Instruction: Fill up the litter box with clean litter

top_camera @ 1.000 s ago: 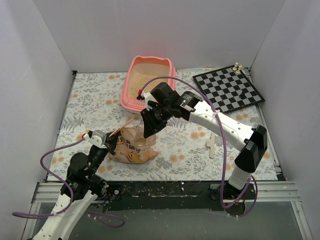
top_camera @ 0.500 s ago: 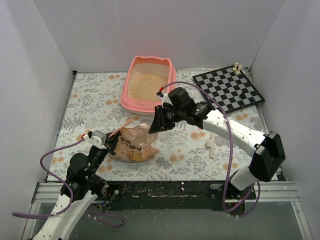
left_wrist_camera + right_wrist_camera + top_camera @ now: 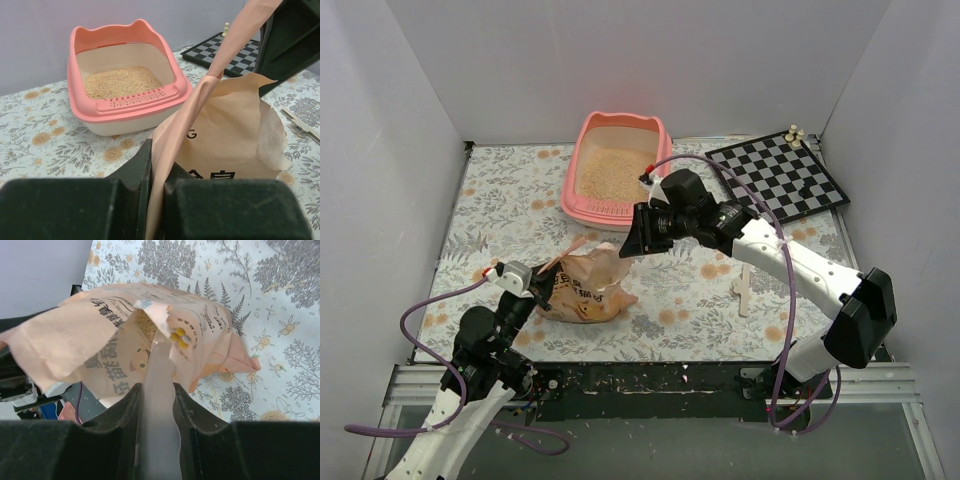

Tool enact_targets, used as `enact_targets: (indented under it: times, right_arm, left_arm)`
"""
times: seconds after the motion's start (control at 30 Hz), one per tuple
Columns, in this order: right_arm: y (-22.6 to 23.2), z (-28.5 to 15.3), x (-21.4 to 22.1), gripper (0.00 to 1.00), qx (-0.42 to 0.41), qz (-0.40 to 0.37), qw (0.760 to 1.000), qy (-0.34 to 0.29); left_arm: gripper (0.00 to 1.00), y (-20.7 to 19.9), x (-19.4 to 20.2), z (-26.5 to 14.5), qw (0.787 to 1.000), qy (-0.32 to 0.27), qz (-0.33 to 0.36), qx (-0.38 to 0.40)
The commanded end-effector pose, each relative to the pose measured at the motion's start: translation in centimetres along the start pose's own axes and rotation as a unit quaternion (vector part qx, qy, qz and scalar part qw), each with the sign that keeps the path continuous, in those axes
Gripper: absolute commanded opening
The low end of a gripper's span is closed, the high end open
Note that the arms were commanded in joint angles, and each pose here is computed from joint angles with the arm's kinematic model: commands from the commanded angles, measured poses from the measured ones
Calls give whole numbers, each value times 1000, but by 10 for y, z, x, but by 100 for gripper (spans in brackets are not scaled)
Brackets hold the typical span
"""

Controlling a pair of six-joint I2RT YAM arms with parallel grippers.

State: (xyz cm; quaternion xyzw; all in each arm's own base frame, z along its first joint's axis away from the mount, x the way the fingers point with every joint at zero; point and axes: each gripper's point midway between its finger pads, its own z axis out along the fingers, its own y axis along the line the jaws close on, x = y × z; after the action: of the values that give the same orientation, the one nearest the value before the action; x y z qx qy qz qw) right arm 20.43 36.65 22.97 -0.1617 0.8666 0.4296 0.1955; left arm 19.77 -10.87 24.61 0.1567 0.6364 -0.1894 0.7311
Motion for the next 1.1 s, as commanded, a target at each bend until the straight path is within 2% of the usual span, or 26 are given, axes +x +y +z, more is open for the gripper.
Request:
enact_targets:
  times: [0.0,0.2,0.37,0.63,0.87,1.07]
  right_arm:
    - [21,-31,-47,1,28,-62,996,-50]
    - [27,-28,-39,1,70,-86,994,7]
    - [30,-7,-29,1,106,-102,988,45]
    - [8,28,-7,1,150,-103,979,90]
    - [-19,37,20,1,128,-82,983,107]
    - [-43,38,48,1,66,-30,990,124]
  left_arm:
    - [0,6,-50,-1,996,-88,-6,-17]
    - [0,7,-50,1,996,-85,-8,-22]
    - [0,6,-46,6,997,-71,-12,-20]
    - [0,9,-40,17,999,-32,-18,-32]
    - [0,-3,-23,33,999,31,-41,-7]
    - [0,-16,-13,40,997,42,-50,28]
